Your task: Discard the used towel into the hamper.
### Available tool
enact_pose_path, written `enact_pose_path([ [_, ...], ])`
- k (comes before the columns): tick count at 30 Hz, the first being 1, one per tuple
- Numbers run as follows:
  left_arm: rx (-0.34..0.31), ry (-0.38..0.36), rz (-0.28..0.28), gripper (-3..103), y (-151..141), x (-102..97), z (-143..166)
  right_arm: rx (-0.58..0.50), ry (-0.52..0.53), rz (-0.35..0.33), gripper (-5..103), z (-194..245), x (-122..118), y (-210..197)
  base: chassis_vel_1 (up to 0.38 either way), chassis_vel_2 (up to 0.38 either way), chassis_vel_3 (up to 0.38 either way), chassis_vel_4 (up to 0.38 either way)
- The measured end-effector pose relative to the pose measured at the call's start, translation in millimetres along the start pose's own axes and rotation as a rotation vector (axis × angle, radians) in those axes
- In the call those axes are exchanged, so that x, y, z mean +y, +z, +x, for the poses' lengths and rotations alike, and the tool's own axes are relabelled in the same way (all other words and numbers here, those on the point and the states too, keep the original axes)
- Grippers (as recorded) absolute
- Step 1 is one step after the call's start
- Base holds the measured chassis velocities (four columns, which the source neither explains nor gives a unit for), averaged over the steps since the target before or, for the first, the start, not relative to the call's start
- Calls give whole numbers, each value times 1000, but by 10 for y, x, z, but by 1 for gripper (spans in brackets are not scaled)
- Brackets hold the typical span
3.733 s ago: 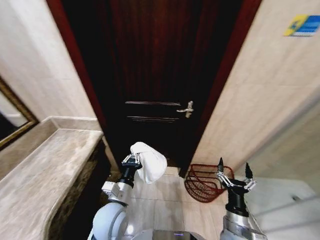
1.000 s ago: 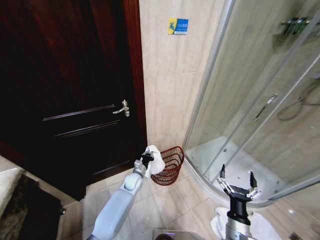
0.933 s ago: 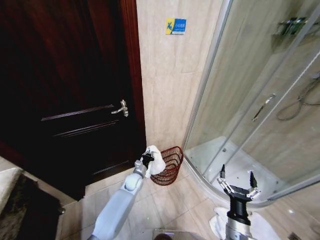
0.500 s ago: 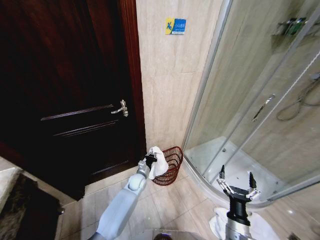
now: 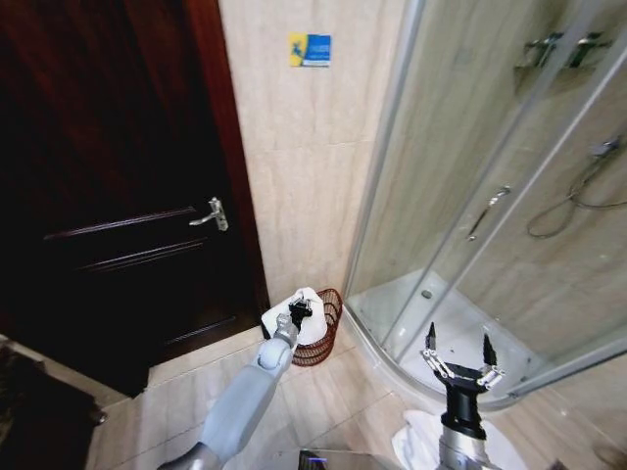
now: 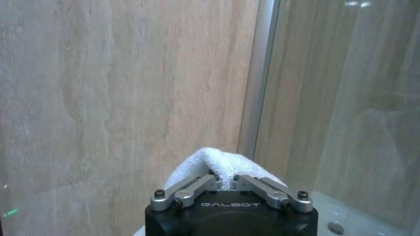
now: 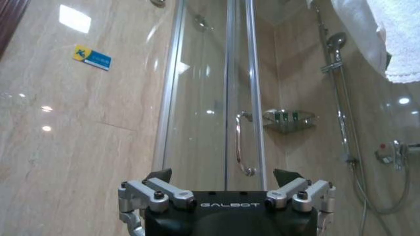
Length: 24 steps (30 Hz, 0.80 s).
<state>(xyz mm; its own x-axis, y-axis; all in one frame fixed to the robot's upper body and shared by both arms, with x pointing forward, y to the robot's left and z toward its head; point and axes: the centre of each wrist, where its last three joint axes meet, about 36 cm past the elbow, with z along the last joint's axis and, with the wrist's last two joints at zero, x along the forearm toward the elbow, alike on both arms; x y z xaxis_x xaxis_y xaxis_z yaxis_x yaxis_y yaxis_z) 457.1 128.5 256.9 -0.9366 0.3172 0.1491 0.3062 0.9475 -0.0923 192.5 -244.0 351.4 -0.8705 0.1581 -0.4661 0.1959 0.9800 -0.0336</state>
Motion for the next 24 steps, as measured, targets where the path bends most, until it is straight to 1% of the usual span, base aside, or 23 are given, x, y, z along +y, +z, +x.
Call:
enact_pose_path([
  [6,22,-43,28,1,71,-86,-47,-4,-11,8,100,10,-5,25,38,-18,2,2],
  [10,52,-74,49,1,155,-189,-103,-3,-17,15,100,16,-19,32,74,43,-54,-34],
  [17,81,-92,63,1,251,-317,-222,-8,-35,17,100,21,-28,30,8,6,-4,-4],
  [24,85,-116,63,1,320,-368,-351,-20,-57,25,100,35,-53,26,0,0,0,0],
])
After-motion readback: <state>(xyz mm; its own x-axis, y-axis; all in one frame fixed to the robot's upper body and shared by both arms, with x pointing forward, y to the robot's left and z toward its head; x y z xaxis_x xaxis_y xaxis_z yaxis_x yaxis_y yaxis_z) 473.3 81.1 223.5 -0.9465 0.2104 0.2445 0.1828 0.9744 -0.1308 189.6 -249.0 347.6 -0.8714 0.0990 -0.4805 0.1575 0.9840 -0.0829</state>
